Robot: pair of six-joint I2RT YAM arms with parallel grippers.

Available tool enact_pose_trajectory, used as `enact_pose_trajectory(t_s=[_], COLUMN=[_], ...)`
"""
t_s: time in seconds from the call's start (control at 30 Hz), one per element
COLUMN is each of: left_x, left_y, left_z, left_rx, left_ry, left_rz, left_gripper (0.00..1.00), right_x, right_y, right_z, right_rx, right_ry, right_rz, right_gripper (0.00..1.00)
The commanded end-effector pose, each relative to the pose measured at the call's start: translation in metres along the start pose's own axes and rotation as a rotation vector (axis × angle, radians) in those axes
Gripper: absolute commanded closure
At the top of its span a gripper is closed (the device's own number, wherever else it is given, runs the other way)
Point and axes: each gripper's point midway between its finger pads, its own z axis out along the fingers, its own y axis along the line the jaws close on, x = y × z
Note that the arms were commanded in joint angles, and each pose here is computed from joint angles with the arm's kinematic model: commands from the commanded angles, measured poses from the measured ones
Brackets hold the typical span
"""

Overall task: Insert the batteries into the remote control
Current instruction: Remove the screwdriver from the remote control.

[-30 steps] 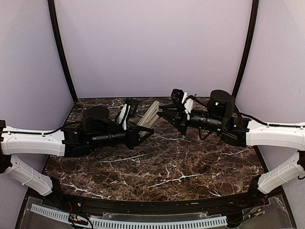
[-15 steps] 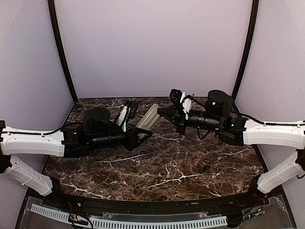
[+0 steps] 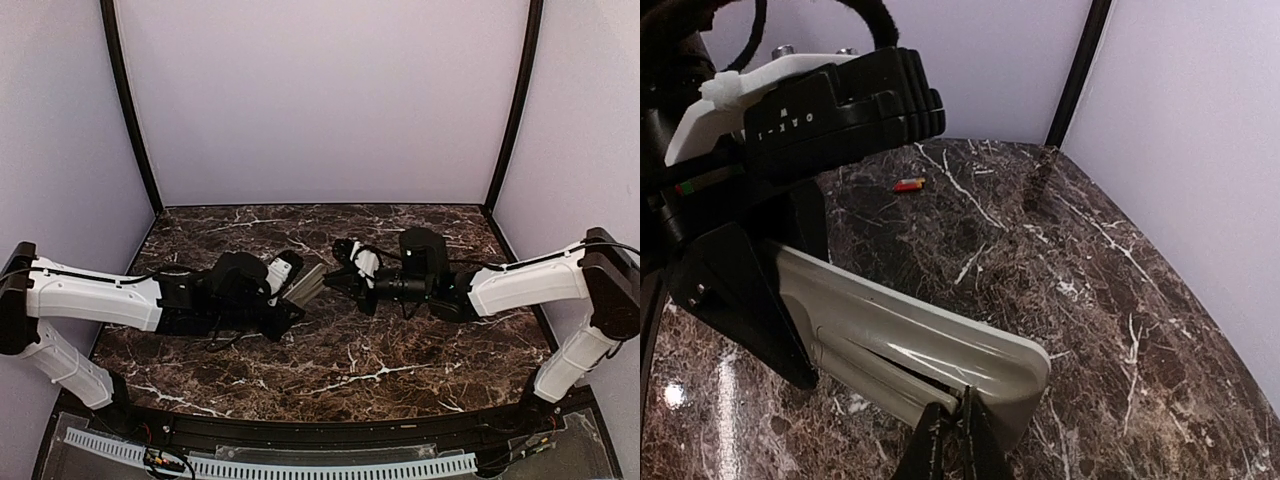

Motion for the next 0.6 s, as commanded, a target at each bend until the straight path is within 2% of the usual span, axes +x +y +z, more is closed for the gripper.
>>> enact_pose_trajectory(t_s=[0.0,0.27,0.57], left_x=[-0.023,0.012,0.036], left_y=[0.016,0.048,0.054], left_z=[0.008,0.042,0.065], left_rx=[-0.126,-0.242,-0.249], left_ry=[-0.033,0.116,0.199], left_rz=[0.111,0.202,0.269], left_gripper=[1.0,1.0,1.0], right_x=[0.036,0.082,0.113], right_y=[0.037,0.044,0.05], right_z=[0.016,0.032,0.029], right_rx=[-0.174,-0.219,-0.207], right_ry=[0.029,0.098,0.171], right_rz=[0.045,0.086,0.133], right_gripper=[0.93,0.91,0.87])
